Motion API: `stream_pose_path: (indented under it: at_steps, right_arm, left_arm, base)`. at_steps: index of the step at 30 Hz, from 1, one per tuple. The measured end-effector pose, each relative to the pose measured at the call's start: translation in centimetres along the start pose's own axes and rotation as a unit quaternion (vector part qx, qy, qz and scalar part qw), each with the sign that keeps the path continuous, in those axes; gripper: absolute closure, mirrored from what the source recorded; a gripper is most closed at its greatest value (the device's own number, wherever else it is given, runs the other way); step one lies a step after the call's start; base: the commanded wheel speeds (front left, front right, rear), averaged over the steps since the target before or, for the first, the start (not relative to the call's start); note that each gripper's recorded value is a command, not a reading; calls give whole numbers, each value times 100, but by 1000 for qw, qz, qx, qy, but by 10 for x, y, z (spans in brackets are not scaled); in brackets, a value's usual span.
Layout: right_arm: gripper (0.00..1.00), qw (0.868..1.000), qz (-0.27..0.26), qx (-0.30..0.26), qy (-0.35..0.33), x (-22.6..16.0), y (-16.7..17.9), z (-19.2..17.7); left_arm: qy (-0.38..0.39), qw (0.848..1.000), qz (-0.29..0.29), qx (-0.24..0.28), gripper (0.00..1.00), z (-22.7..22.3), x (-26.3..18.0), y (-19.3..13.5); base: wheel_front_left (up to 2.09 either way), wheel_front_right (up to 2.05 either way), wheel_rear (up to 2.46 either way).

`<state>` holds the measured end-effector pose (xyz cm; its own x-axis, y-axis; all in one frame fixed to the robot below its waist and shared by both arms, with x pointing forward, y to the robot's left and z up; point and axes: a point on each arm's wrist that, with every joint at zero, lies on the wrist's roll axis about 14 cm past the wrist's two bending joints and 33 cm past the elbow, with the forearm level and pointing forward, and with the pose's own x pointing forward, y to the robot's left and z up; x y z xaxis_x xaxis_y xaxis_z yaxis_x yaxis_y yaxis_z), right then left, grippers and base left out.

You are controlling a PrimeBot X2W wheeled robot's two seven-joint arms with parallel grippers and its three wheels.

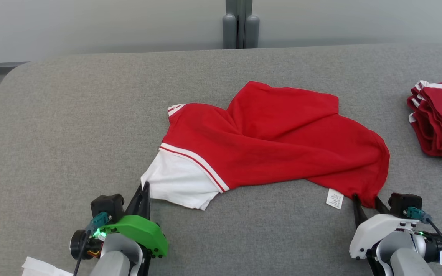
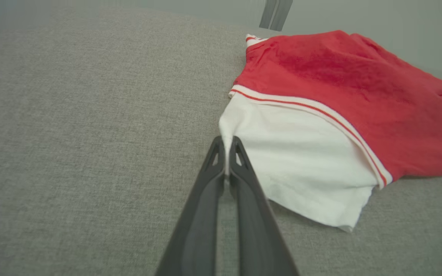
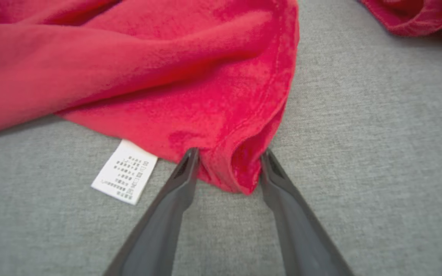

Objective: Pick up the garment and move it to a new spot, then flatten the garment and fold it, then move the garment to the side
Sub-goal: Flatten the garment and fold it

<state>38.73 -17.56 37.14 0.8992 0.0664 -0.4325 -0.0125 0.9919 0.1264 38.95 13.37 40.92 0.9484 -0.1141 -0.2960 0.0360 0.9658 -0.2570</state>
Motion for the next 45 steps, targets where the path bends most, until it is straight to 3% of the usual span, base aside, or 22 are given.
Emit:
stream_pose_path:
  at_steps: [5,10,15,18,24,27,30,33,35,38,41,45]
  right_arm:
    - [100,999,12,15,-39,-2,9,17]
    - [100,990,26,26,-135,-8,17,72]
    - [100,967,34,10,-254,-38,21,147]
    - [100,944,42,0,-327,-71,25,194]
    - [100,879,36,-41,-473,-167,29,276]
    - [100,847,23,-66,-527,-213,29,302]
    - [100,824,5,-90,-560,-248,27,315]
    - [100,809,-16,-116,-577,-269,22,324]
    - [100,810,-25,-118,-574,-271,19,325]
    - [100,823,-33,-115,-555,-260,12,322]
    - [100,855,-20,-84,-511,-222,6,310]
    - [100,885,4,-56,-463,-161,7,304]
  left_arm:
    - [-47,999,-16,-11,100,26,-2,-11]
    - [-116,991,-58,-39,100,71,-5,-33]
    - [-236,963,-110,-73,100,153,-24,-58]
    - [-312,934,-153,-90,100,208,-48,-77]
    - [-447,854,-250,-97,100,307,-121,-117]
    - [-498,815,-287,-76,100,340,-161,-133]
    - [-540,778,-317,-47,100,363,-197,-148]
    - [-560,758,-334,-17,100,375,-219,-159]
    - [-556,762,-333,-2,100,378,-218,-162]
    - [-532,780,-331,9,100,376,-200,-164]
    - [-499,805,-321,8,100,372,-165,-162]
    - [-458,838,-296,15,100,369,-107,-154]
  base:
    - [0,0,0]
    - [0,0,0]
    - [0,0,0]
    - [0,0,0]
    - [0,0,0]
    - [0,0,0]
    - [0,0,0]
    - [0,0,0]
    - [0,0,0]
    - [0,0,0]
    - [0,0,0]
    - [0,0,0]
